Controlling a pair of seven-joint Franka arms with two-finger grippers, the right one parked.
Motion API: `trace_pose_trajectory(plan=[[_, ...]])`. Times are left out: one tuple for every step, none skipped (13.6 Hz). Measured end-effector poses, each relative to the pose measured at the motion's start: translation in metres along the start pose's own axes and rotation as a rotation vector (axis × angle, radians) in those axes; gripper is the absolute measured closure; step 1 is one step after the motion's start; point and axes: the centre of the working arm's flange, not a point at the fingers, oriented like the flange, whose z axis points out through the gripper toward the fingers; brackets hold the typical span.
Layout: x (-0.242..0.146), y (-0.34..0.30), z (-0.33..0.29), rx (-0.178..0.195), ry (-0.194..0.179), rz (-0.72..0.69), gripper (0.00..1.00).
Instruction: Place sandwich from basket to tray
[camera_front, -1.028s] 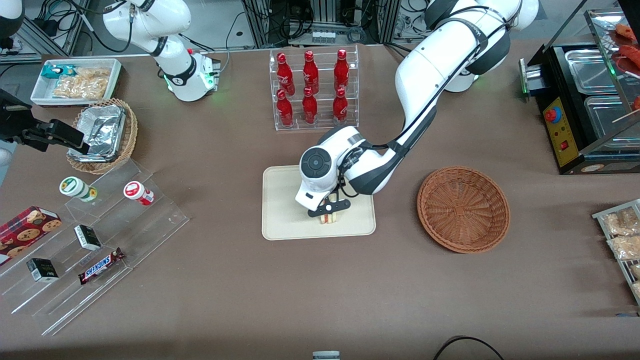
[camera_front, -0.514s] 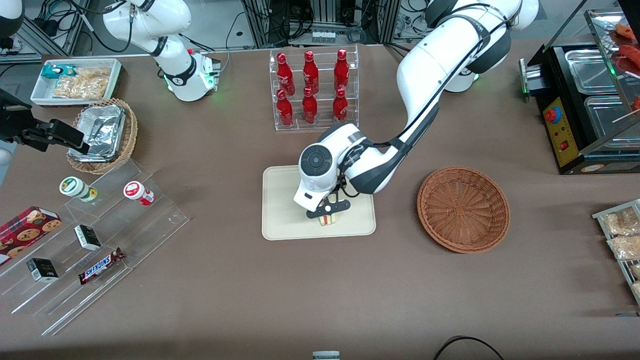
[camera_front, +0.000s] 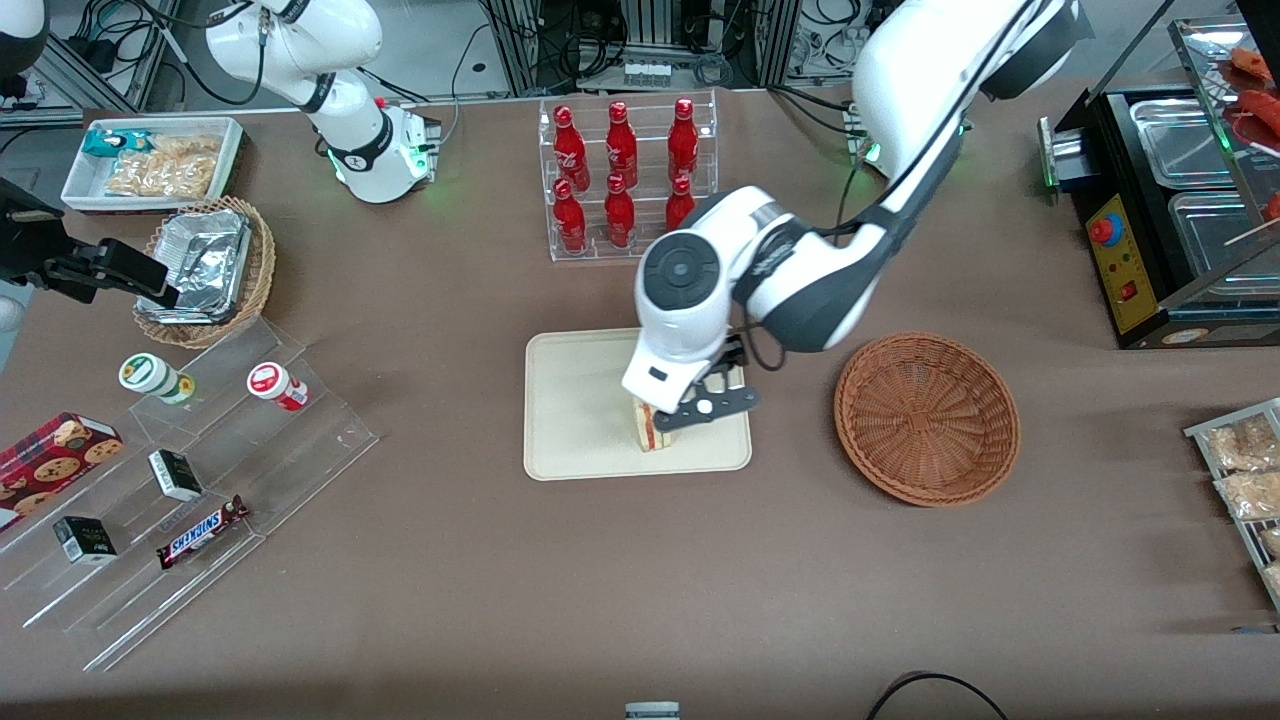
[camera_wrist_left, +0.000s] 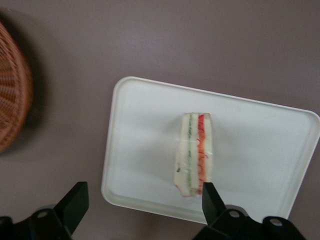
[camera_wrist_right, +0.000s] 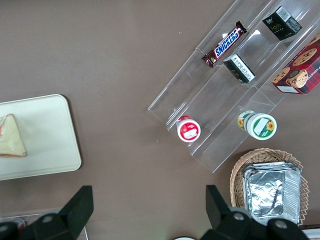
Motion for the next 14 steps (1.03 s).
trace_pose_trajectory(plan=[[0.009, -0.015, -0.009, 0.011, 0.000, -0.007, 0.00], [0.016, -0.031, -0.015, 0.029, -0.004, -0.016, 0.00], [0.021, -0.046, -0.019, 0.049, -0.007, -0.030, 0.00], [0.027, -0.064, -0.022, 0.067, -0.010, -0.051, 0.00], [0.034, -0.083, -0.022, 0.087, -0.016, -0.071, 0.00], [0.038, -0.100, -0.020, 0.106, -0.022, -0.082, 0.00], [0.040, -0.116, -0.017, 0.126, -0.028, -0.095, 0.00], [0.043, -0.131, -0.014, 0.143, -0.034, -0.112, 0.00], [0.047, -0.149, -0.014, 0.155, -0.038, -0.120, 0.00], [0.053, -0.167, -0.017, 0.162, -0.038, -0.121, 0.00], [0.057, -0.185, -0.023, 0.167, -0.036, -0.128, 0.00], [0.061, -0.203, -0.028, 0.173, -0.033, -0.145, 0.00], [0.063, -0.215, -0.032, 0.178, -0.034, -0.153, 0.00], [0.063, -0.223, -0.035, 0.188, -0.040, -0.151, 0.00]])
